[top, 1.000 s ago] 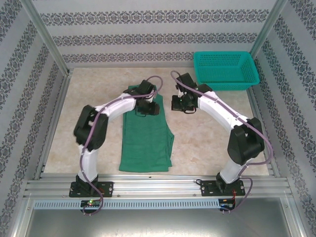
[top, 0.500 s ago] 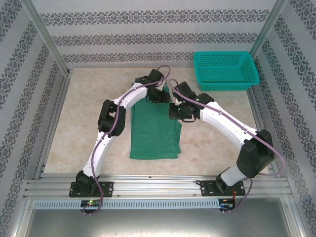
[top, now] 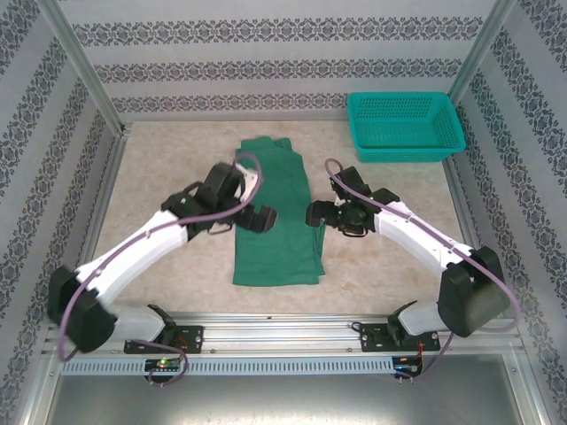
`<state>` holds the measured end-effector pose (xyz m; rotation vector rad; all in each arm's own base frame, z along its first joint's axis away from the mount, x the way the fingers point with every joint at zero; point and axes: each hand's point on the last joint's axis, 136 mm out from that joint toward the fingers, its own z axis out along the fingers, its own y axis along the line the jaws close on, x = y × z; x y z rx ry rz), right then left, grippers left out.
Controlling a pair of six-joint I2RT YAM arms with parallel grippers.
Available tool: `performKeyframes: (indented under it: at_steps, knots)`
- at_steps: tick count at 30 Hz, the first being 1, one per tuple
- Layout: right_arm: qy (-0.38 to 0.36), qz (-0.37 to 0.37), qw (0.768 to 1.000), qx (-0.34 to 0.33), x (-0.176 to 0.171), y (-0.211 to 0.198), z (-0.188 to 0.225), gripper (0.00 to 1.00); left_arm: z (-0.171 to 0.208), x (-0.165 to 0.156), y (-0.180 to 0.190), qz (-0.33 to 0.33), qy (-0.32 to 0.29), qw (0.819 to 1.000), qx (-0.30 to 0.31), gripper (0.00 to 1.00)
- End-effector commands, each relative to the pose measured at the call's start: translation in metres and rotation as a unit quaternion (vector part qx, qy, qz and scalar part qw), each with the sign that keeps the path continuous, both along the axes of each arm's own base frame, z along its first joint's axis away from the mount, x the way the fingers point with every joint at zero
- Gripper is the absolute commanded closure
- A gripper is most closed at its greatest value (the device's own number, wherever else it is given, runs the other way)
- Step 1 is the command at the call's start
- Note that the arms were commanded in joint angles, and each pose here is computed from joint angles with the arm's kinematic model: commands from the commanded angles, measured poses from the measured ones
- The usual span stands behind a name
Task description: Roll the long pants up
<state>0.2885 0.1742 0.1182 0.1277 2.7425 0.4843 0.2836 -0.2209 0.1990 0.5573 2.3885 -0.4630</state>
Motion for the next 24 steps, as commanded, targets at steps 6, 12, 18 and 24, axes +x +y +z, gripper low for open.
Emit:
performKeyframes:
  at_steps: [6, 12, 18, 24]
  knots:
    - [-0.065, -0.039, 0.997, 0.029, 0.011, -0.013, 0.032, 0.02, -0.017, -0.051, 0.032, 0.045, -0.008, 0.998, -0.047, 0.00]
    - [-0.030, -0.031, 0.999, 0.021, -0.001, -0.014, 0.021, 0.02, -0.065, -0.098, 0.009, -0.095, 0.082, 0.979, 0.161, 0.00]
    - [-0.027, -0.053, 0.998, 0.029, -0.006, -0.024, 0.013, 0.02, -0.102, -0.118, -0.013, -0.181, 0.074, 0.936, 0.293, 0.00]
    - [-0.024, -0.055, 0.998, 0.034, -0.006, -0.027, 0.012, 0.02, -0.132, -0.112, -0.013, -0.205, 0.076, 0.905, 0.363, 0.00]
